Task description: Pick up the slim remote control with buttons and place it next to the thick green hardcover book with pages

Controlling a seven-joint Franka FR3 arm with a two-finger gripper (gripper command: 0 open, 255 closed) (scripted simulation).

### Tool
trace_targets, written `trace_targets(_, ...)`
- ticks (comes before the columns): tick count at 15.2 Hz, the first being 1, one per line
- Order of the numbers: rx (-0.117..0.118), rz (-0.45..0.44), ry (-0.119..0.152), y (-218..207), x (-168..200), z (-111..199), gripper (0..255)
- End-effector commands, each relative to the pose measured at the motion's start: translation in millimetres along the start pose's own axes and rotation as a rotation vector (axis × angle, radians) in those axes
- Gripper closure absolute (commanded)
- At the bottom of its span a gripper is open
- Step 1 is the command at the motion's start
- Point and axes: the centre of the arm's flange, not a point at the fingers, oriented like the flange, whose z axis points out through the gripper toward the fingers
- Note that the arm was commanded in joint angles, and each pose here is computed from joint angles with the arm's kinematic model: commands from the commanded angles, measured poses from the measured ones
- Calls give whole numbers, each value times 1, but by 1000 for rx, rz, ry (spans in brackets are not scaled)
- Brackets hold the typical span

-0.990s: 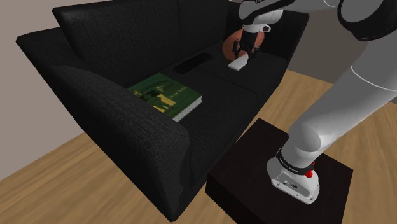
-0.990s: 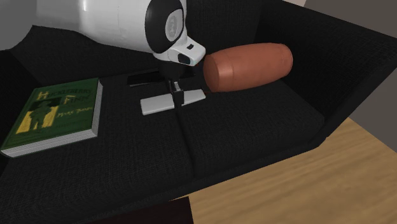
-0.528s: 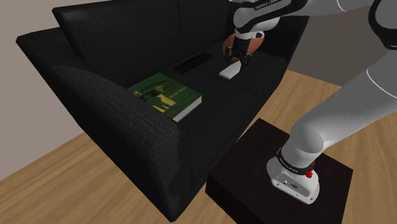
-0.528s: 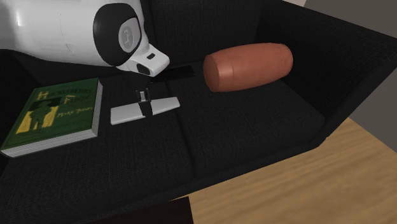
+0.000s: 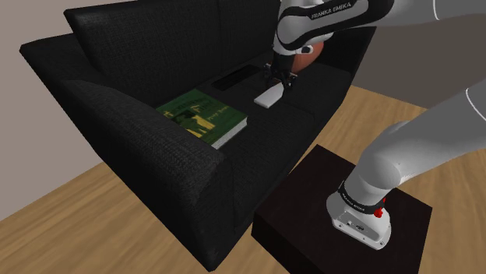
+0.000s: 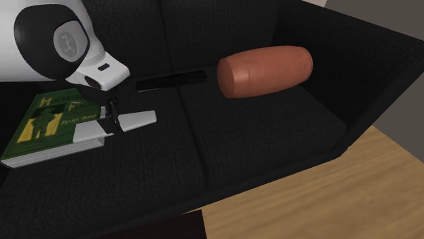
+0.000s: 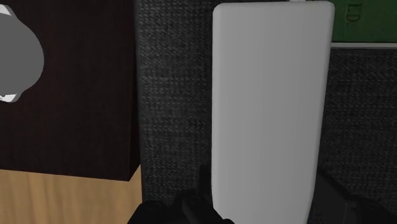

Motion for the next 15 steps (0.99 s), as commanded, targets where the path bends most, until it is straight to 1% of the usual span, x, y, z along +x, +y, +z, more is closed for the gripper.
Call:
trace_targets(1, 0, 2, 0, 0, -29, 2, 255)
trace_targets(3, 0, 2, 0, 1, -55, 2, 255)
trace_targets(4, 0, 2, 0, 1, -60, 2, 255)
trace_targets(15, 0, 2, 0, 4, -59, 60, 255)
